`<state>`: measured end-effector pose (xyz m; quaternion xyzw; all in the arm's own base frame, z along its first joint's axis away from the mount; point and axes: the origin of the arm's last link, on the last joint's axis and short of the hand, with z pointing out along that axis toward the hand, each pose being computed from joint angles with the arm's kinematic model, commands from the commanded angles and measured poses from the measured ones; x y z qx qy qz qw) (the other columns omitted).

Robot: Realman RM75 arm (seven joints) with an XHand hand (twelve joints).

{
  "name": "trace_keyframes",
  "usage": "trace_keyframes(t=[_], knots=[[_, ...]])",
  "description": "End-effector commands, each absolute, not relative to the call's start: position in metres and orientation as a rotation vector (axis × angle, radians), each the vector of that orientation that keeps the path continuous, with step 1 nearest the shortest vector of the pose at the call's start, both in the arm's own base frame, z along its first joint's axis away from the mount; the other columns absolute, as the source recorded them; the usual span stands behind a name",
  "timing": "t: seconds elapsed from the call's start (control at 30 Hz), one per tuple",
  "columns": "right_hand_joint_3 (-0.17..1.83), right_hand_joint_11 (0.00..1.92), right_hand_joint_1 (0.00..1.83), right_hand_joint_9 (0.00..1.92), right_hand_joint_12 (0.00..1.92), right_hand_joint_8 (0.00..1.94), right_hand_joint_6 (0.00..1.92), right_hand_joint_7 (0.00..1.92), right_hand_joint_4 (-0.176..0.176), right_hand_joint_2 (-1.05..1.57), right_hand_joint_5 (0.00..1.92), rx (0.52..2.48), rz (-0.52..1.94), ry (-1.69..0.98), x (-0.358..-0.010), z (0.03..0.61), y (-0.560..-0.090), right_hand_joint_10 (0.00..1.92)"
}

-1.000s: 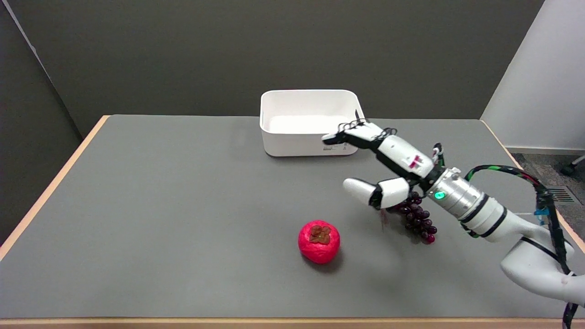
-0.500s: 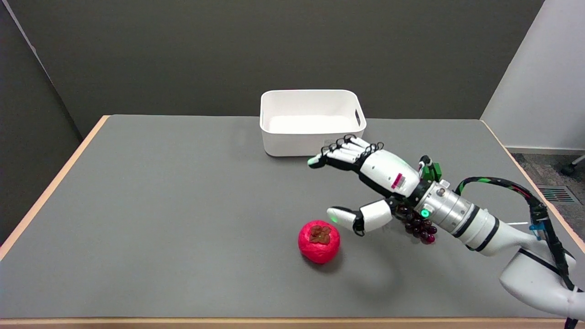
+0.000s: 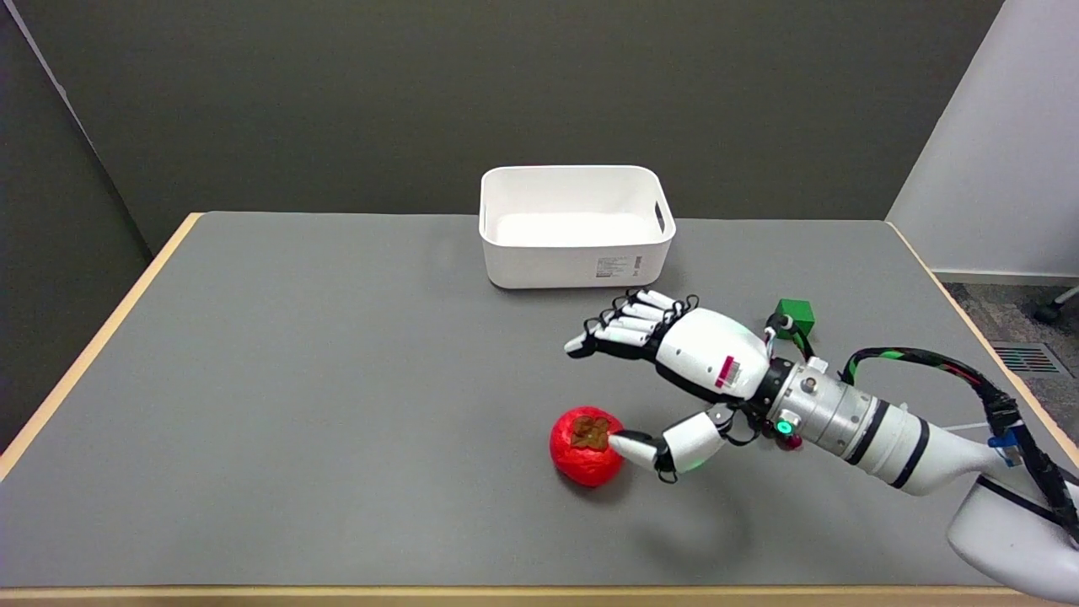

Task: Pick up tomato.

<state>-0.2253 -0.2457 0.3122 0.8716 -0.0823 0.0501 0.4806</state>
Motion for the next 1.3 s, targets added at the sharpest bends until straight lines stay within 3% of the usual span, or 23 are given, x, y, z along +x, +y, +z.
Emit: trace_keyframes(t=[0.03, 0.07, 0.63, 1.3], knots=[[0.9, 0.02, 0.49, 0.2, 1.24, 0.43, 0.53, 0.37, 0.078, 0.58, 0.27, 2.422, 0.242, -0.286, -0.189, 0.225, -0.197, 0.78], [0.9, 0.02, 0.49, 0.2, 1.24, 0.43, 0.53, 0.37, 0.078, 0.58, 0.27, 2.253, -0.019, -0.094, -0.229, 0.281, -0.243, 0.78], [0.9, 0.03, 0.5, 0.21, 1.26, 0.44, 0.53, 0.38, 0.073, 0.57, 0.28, 2.259, -0.15, -0.097, -0.247, 0.259, -0.259, 0.8], [0.91, 0.02, 0.52, 0.21, 1.24, 0.43, 0.53, 0.37, 0.065, 0.57, 0.28, 2.188, -0.178, -0.134, -0.264, 0.278, -0.274, 0.78]])
